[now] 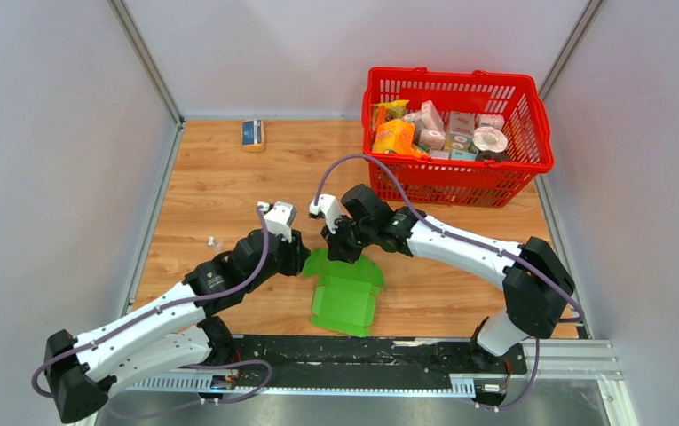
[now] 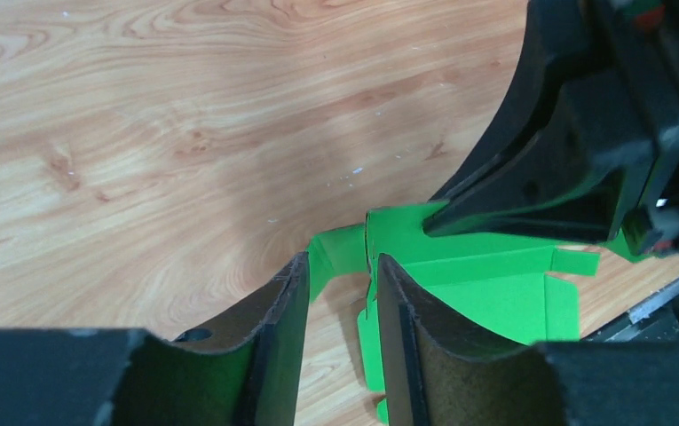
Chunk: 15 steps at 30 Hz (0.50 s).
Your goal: Fold the paper box
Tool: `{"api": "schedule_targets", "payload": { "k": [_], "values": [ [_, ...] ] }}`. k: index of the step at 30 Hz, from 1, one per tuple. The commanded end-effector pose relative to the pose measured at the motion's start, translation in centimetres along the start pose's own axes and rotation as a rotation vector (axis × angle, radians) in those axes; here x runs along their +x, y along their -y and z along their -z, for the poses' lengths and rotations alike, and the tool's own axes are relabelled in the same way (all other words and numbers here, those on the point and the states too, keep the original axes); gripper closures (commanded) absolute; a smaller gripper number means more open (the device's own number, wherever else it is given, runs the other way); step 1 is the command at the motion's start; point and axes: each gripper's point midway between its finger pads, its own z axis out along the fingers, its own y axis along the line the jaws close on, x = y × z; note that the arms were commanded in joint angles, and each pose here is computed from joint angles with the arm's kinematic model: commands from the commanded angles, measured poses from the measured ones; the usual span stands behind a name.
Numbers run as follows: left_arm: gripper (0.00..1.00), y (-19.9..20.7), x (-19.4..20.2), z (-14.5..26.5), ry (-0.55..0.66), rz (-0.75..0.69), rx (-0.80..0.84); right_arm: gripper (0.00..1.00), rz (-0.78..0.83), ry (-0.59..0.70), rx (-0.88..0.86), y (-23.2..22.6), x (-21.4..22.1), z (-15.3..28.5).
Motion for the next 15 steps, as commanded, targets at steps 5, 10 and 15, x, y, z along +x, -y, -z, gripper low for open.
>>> {"api": "schedule_targets", "payload": {
  "k": [5, 10, 15],
  "values": [
    [0.56, 1.6, -1.4, -1.1, 0.08, 0.057, 0.081, 1.0, 0.055, 0.114, -0.09, -1.4, -2.7, 0.8],
    [0.64, 1.6, -1.1, -1.9, 0.043, 0.029, 0.059, 1.0, 0.056, 0.128, -0.097, -1.6, -3.0, 1.1],
    [0.77, 1.4, -0.7, -2.0, 0.026, 0.012, 0.049, 1.0, 0.05, 0.131, -0.098, -1.7, -3.2, 1.3]
  ]
}}
